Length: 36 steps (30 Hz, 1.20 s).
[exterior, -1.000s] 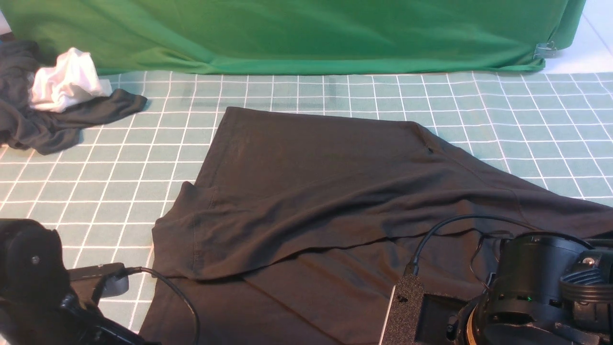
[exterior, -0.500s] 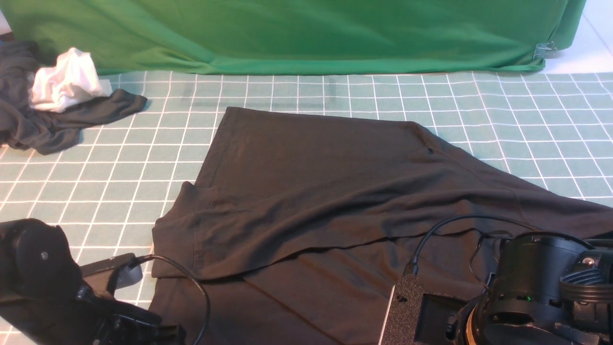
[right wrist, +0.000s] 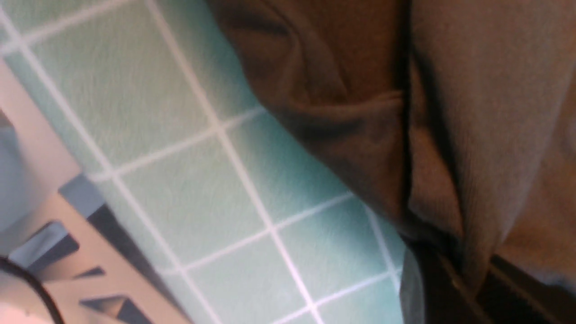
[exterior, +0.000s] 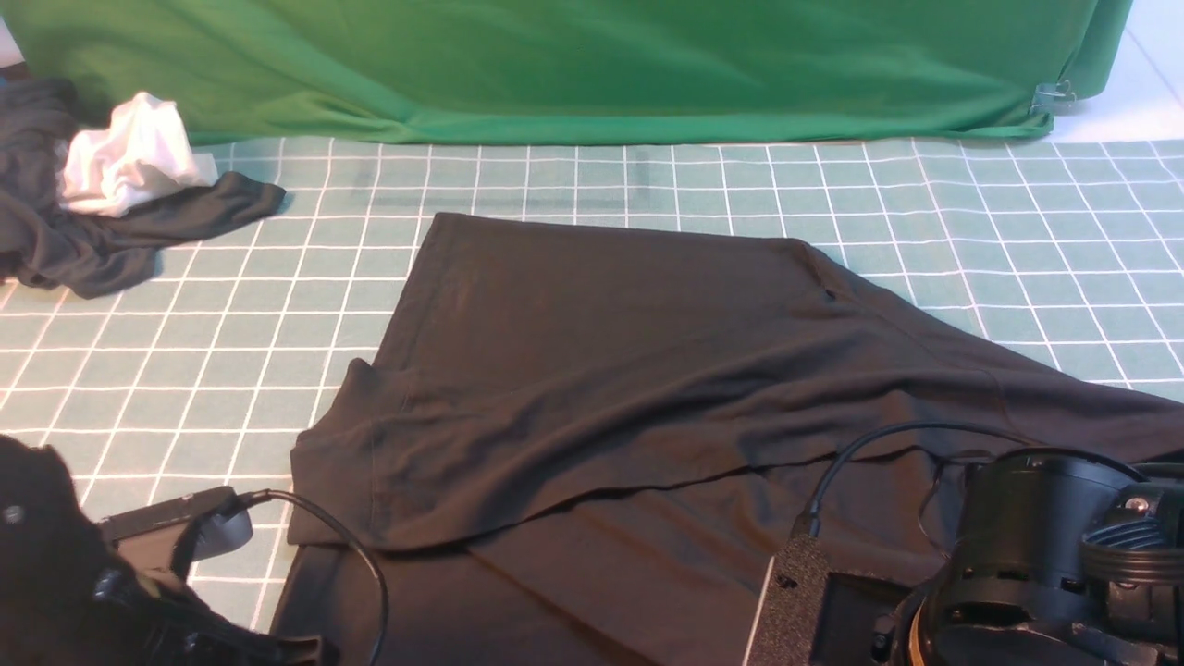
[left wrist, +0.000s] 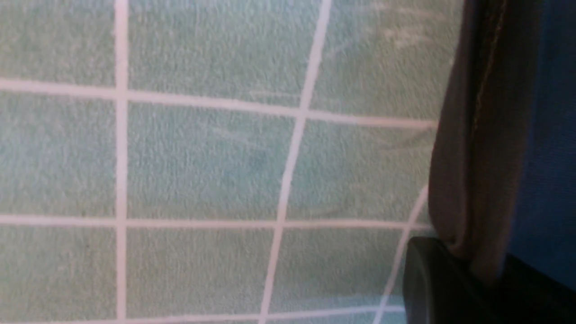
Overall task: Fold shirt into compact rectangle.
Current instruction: 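Grasp the near edge of the shirt at its hem and shoulder corners, then fold the black garment in half by bringing its near edge over to the far edge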
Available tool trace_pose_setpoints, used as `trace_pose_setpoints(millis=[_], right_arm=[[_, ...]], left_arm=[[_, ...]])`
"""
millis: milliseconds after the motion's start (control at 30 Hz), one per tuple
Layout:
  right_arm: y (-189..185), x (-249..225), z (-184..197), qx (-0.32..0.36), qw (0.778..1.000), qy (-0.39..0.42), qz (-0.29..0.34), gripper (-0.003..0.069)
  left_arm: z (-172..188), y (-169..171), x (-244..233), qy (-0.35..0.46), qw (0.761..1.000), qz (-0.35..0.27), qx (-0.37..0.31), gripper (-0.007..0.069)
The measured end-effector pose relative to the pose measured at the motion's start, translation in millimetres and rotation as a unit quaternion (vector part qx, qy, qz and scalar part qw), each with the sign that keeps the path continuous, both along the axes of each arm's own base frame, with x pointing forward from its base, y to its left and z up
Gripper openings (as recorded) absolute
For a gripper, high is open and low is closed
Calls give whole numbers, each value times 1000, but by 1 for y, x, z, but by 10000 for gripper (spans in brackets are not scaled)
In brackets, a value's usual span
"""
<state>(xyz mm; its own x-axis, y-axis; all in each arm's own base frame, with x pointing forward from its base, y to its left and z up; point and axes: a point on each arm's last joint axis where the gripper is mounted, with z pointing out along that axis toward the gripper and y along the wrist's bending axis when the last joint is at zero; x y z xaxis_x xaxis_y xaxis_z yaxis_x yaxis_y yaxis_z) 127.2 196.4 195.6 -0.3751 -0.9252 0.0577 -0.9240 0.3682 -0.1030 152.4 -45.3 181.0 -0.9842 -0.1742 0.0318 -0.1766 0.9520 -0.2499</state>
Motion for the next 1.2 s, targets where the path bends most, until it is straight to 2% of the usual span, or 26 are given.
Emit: trace_pose_setpoints(millis=[367, 600, 700, 900, 1200], right_arm=[[-4, 4, 1, -14, 999, -20, -42, 54], [-14, 36, 8, 21, 993, -42, -111, 52], [-26, 66, 15, 64, 983, -71, -156, 52], [-47, 106, 28, 121, 962, -125, -210, 52], [-72, 165, 36, 132, 945, -165, -250, 52]], left_arm=[[27, 1, -7, -42, 999, 2, -5, 18], [61, -2, 18, -104, 994, 9, -11, 18], [68, -5, 42, -112, 993, 17, -12, 18], [60, -10, 93, -130, 991, 29, -4, 18], [59, -26, 202, -167, 985, 33, -7, 18]])
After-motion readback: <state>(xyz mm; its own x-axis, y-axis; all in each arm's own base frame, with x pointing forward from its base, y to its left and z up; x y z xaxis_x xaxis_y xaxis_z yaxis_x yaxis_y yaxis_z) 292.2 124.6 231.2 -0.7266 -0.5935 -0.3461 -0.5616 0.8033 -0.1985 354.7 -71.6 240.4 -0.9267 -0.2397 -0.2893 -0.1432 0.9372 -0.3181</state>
